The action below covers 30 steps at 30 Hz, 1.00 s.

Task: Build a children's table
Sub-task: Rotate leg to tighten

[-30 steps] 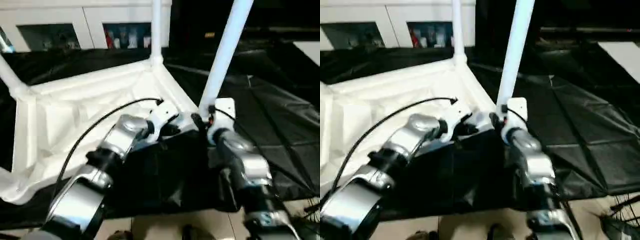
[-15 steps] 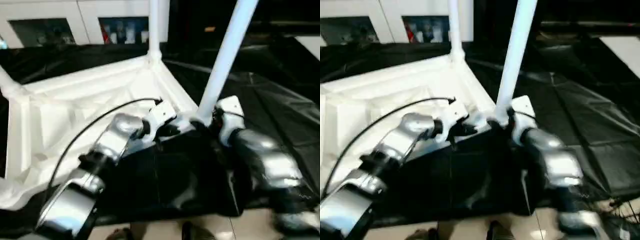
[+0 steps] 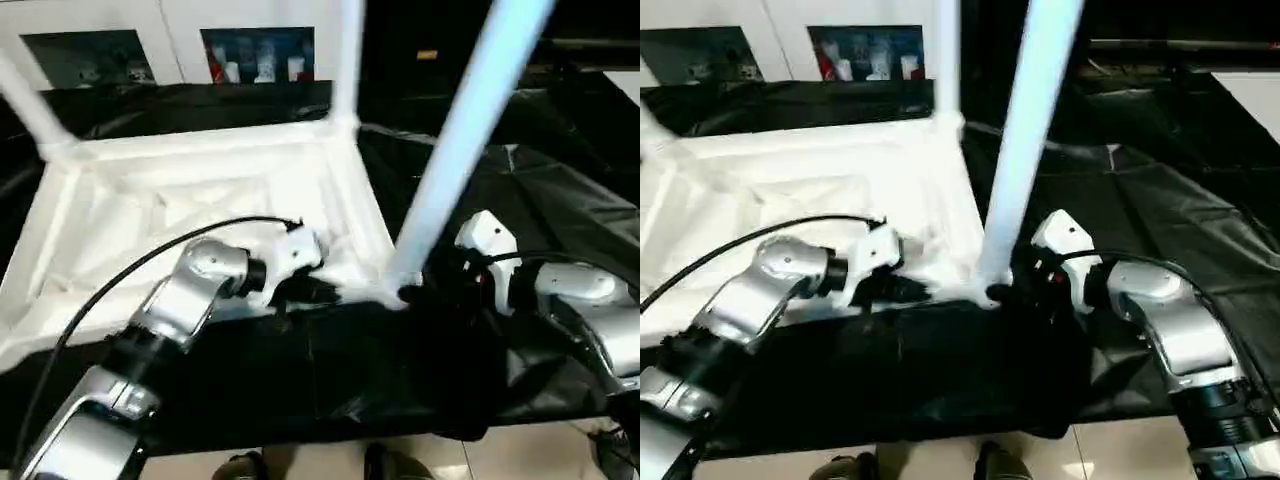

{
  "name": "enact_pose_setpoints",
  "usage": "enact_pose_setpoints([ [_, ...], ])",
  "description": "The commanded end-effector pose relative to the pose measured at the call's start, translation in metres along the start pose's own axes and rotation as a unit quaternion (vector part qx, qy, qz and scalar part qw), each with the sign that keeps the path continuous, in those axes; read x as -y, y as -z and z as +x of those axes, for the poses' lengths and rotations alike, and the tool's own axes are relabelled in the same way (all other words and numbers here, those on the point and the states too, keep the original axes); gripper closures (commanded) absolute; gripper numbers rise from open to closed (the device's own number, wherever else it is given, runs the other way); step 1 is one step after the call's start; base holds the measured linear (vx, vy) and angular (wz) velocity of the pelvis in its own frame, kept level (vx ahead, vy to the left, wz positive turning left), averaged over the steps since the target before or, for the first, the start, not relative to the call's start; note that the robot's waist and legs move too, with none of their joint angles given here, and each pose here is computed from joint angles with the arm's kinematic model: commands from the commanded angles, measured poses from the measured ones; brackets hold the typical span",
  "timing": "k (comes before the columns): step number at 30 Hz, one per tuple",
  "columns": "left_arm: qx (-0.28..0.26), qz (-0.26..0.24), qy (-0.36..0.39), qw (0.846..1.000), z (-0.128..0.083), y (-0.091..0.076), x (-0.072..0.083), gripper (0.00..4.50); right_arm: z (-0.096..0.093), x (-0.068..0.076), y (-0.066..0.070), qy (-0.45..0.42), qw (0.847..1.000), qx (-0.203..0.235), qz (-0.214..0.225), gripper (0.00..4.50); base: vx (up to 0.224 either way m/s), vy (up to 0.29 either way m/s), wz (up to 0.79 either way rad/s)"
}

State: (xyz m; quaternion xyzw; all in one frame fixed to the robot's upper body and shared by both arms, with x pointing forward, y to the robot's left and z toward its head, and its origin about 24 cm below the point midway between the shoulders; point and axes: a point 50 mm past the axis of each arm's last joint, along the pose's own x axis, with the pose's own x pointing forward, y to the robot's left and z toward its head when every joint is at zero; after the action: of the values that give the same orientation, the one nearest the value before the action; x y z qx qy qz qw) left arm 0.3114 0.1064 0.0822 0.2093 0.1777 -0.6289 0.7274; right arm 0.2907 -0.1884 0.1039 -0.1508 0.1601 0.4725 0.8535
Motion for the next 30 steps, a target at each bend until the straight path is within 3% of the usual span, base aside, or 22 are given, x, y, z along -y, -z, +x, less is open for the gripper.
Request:
enact_pose_setpoints([
  [1,-0.017,-0.009,0.038,0.999,0.006,0.007,0.011,4.50,-0.003,-0.001,-0.007,-0.011,1.000,0.009,-0.013,0.24,0.000,0.000,0.00],
  [8,-0.018,-0.009,0.040,0.999,0.005,0.007,0.012,4.50,0.001,-0.011,0.001,-0.060,0.998,-0.008,-0.016,0.24,0.000,0.000,0.00],
  [30,-0.025,-0.015,0.037,0.999,0.002,0.010,0.014,4.50,0.004,-0.015,0.008,-0.079,0.997,-0.023,-0.010,2.09,0.000,0.000,0.00],
])
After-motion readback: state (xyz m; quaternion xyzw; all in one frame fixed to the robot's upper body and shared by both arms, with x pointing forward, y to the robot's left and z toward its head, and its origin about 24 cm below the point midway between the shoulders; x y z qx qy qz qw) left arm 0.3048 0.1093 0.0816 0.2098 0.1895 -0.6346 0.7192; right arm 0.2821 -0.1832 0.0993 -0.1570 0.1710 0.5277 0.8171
